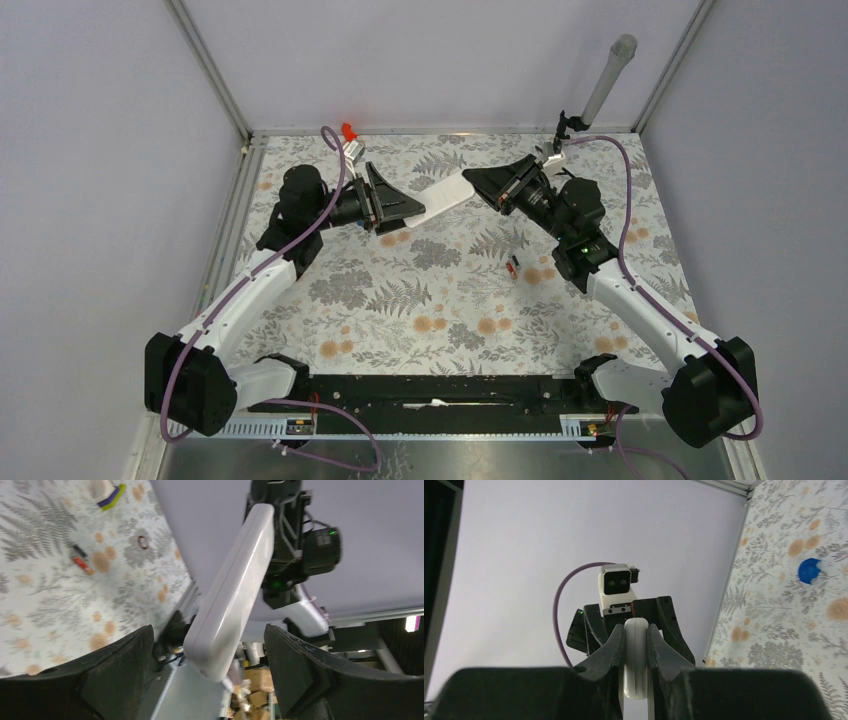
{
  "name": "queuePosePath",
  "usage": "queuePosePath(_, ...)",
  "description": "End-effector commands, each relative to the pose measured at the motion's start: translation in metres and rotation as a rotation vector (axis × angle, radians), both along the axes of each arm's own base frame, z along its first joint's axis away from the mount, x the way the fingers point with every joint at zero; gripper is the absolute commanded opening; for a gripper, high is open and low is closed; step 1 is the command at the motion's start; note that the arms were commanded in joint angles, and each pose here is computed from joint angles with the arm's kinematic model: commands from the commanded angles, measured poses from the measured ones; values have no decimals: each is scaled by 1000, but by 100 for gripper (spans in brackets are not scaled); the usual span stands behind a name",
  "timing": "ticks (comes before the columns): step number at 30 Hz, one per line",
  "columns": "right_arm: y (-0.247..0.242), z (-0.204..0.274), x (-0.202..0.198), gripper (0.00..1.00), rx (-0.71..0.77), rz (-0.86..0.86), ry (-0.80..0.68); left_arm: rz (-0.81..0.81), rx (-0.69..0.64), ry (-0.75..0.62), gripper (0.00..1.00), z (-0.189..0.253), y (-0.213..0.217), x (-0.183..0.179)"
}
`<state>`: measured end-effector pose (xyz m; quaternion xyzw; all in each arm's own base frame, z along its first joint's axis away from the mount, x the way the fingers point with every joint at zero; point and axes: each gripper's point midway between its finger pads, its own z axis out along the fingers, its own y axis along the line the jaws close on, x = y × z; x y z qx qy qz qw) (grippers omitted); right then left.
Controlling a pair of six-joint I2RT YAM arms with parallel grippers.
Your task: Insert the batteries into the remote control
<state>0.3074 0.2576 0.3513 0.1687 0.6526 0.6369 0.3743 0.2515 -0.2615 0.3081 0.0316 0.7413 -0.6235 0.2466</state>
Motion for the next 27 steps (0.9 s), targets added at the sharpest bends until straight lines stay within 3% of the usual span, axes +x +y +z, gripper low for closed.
queuePosePath(1,2,36,0,0,147,18,-38,28,-203,-2,81,56,-7,-2)
queuePosePath(10,-1,26,1,0,180,4,-21,24,-376,92,57,90,-22,-10)
queuePosePath(14,-6,19,0,0,181,-26,-18,48,-375,101,40,86,-22,-8)
queuePosePath(19,-3,19,-7,0,120,7,-57,40,-341,58,0,82,-24,-8)
queuePosePath(20,-1,17,-10,5,79,24,-79,37,-320,43,0,80,-25,-8)
queuePosePath(22,3,14,-18,40,-19,63,-145,7,-268,-6,0,79,-28,-10)
queuePosePath(23,5,12,-22,64,-69,87,-175,-13,-236,-27,0,78,-29,-11)
queuePosePath(24,7,11,-27,76,-110,117,-211,-40,-201,-37,0,74,-30,-14)
queuePosePath(27,19,13,-54,90,-196,303,-327,-127,-108,-58,0,65,-33,-24)
